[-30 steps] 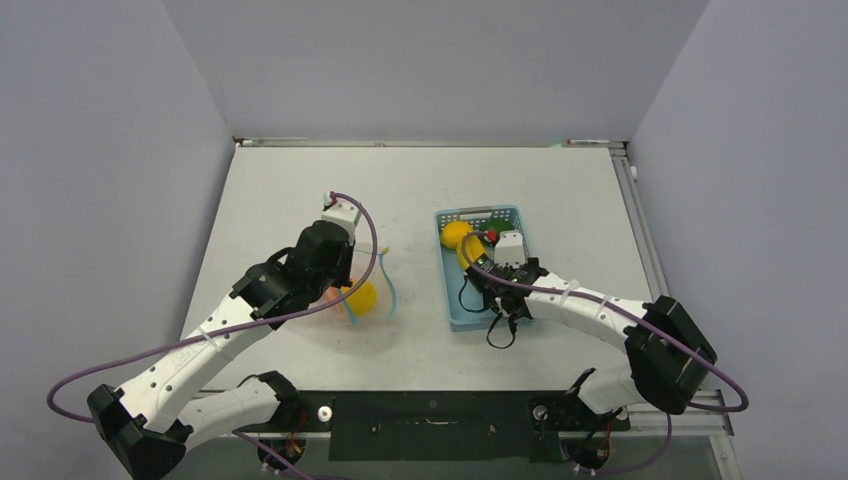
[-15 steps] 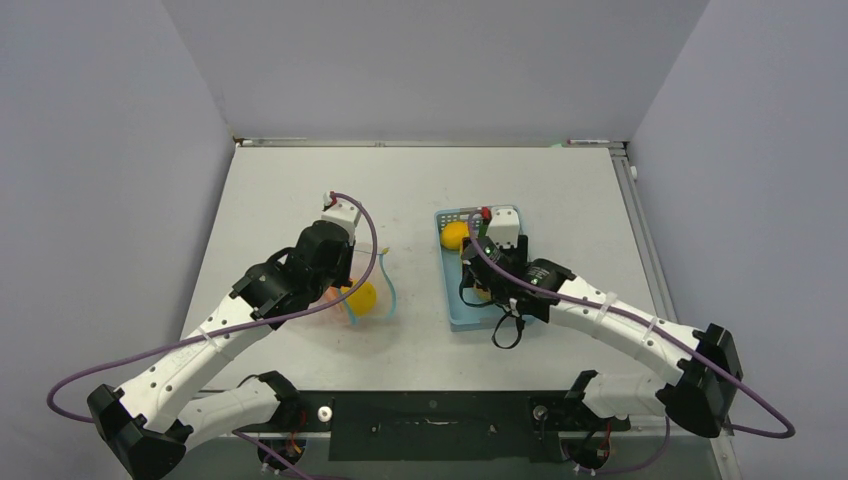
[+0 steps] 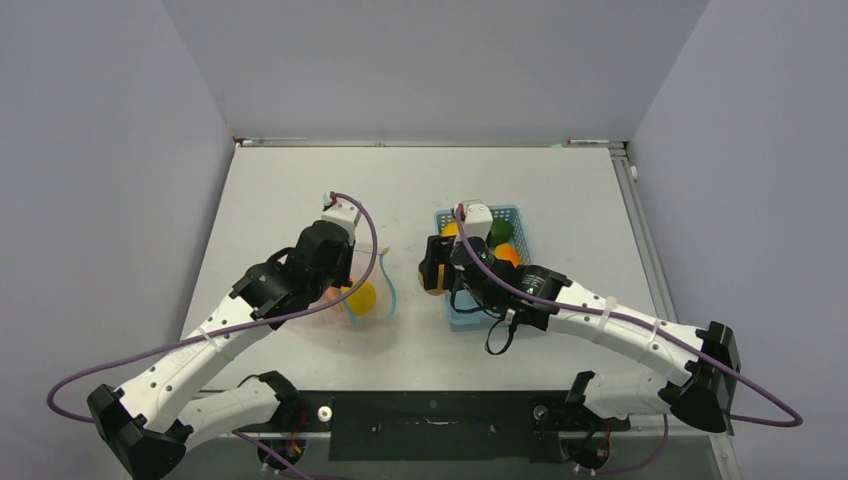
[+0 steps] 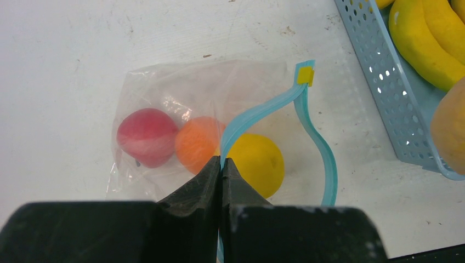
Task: Place the food in the zip-top bag and seal the zipper
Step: Place the fake fruit in the zipper food storage bag.
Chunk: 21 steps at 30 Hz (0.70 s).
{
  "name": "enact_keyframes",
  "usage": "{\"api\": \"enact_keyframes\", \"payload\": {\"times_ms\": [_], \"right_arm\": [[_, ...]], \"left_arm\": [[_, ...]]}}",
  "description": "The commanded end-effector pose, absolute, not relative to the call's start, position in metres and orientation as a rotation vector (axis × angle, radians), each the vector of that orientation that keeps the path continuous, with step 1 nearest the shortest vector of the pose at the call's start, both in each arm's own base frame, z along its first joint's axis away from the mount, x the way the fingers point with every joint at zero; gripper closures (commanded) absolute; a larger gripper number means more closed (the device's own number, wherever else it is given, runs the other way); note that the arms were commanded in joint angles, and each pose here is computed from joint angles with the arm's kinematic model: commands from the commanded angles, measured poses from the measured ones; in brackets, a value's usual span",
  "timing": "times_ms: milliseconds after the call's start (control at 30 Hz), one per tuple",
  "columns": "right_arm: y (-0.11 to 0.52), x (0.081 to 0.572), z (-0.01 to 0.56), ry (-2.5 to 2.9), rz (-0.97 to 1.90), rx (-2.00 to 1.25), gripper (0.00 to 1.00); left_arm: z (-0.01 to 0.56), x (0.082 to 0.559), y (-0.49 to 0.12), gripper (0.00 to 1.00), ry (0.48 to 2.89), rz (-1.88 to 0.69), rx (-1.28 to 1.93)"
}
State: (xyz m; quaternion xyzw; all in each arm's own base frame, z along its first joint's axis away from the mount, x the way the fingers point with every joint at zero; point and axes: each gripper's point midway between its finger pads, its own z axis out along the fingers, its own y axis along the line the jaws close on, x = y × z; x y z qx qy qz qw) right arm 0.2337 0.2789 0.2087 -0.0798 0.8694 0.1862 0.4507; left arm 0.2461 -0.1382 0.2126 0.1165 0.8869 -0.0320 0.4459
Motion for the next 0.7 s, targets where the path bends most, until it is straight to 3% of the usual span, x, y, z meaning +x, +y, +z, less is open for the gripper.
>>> {"api": "enact_keyframes", "payload": {"times_ms": [0,667], "right_arm": [[0.324,0.230,0.247,2.032,0.720,-0.203,0.63],[0.433,0.210,0.253,1.935,1.089,-0.195,0.64]], "left_arm": [[0.224,0.252,-0.145,1.00,2.157,-0.112,0.274],[0.224,0.252,-0.144,1.00,2.155,-0.115,0.271]]}}
